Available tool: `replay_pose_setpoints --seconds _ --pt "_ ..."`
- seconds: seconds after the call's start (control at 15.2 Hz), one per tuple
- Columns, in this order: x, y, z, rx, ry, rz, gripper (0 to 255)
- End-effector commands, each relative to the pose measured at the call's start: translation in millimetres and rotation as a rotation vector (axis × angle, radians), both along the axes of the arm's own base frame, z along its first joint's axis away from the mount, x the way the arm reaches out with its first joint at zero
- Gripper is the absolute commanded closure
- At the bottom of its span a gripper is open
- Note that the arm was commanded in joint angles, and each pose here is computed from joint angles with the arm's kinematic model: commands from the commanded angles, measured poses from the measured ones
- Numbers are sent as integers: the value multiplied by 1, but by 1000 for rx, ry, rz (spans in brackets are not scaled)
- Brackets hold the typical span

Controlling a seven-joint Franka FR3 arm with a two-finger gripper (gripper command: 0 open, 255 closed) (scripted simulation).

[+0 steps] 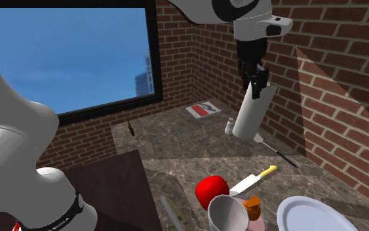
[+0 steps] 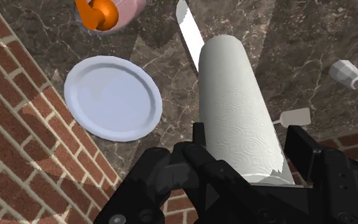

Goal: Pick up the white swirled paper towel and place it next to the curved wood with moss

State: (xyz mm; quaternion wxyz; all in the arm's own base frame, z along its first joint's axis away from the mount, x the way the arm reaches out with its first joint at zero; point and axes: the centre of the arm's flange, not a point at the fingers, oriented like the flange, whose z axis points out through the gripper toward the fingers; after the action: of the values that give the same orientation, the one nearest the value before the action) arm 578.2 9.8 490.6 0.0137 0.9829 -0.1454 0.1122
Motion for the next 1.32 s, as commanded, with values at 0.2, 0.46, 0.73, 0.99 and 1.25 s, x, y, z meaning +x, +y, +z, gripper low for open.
replay_pose_setpoints --seconds 0.2,0.46,0.73,0.99,1.25 --pt "7 -66 1 0 0 2 255" --pt "12 -119 1 0 0 2 255" --pt "14 -136 -10 0 0 2 255" --pt "14 -136 -31 0 0 2 255" --pt "14 -136 -52 0 0 2 255"
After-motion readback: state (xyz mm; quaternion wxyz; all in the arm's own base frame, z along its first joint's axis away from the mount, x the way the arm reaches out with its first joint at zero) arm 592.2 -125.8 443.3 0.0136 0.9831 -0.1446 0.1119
